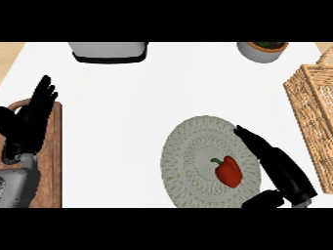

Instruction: Pick the bell pepper from the placemat and place it in the basket

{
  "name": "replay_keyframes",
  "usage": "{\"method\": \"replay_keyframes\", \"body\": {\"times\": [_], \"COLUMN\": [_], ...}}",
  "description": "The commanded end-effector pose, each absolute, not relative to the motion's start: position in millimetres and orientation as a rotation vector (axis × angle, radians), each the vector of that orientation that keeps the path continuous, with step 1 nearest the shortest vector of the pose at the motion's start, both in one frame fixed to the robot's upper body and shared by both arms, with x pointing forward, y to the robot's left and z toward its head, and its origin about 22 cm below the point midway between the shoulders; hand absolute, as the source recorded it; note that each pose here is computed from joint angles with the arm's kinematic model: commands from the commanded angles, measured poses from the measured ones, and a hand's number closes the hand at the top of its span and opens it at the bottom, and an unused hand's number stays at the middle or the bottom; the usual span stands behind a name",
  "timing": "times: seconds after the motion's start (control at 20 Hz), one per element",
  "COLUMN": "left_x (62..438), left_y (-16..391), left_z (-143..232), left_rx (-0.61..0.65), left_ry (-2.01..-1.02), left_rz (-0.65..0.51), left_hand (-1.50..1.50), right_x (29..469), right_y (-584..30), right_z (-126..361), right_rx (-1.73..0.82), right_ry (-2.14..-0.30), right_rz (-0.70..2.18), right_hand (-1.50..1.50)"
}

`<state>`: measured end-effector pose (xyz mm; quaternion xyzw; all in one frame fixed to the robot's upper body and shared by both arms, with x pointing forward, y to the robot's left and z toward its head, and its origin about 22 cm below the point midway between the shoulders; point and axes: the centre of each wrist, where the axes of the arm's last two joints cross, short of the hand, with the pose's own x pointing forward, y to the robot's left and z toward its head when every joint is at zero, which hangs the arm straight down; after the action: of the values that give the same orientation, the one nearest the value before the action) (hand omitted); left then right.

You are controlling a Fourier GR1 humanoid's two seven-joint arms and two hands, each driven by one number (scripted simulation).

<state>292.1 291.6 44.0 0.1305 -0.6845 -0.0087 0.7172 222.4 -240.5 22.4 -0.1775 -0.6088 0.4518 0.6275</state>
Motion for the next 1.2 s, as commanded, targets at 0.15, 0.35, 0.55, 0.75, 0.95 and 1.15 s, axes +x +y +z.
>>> {"method": "replay_keyframes", "body": {"times": [0.15,0.35,0.55,0.75,0.95,1.15], "left_x": [279.9,277.5,285.0,284.6,296.1,278.8], "left_y": [288.0,305.4,280.8,292.8,280.7,299.9], "left_z": [48.3,56.6,39.4,61.5,43.0,43.3], "left_rx": [0.274,0.277,0.281,0.293,0.292,0.279], "left_ry": [-1.514,-1.513,-1.517,-1.520,-1.521,-1.515], "left_rz": [-0.026,-0.019,-0.025,-0.026,-0.022,-0.012], "left_hand": [0.00,0.00,0.00,0.00,0.00,0.00], "right_x": [241.0,230.8,237.1,239.6,249.8,231.9], "right_y": [-221.4,-208.5,-219.0,-228.1,-212.8,-225.5], "right_z": [13.5,-5.5,-41.2,-24.3,-34.9,-36.9], "right_rx": [-0.416,-0.481,-0.486,-0.497,-0.477,-0.497], "right_ry": [-1.369,-1.339,-1.327,-1.325,-1.321,-1.291], "right_rz": [1.037,1.069,1.089,1.096,1.088,1.120], "right_hand": [-1.50,-1.50,-1.50,-1.50,-1.50,-1.50]}}
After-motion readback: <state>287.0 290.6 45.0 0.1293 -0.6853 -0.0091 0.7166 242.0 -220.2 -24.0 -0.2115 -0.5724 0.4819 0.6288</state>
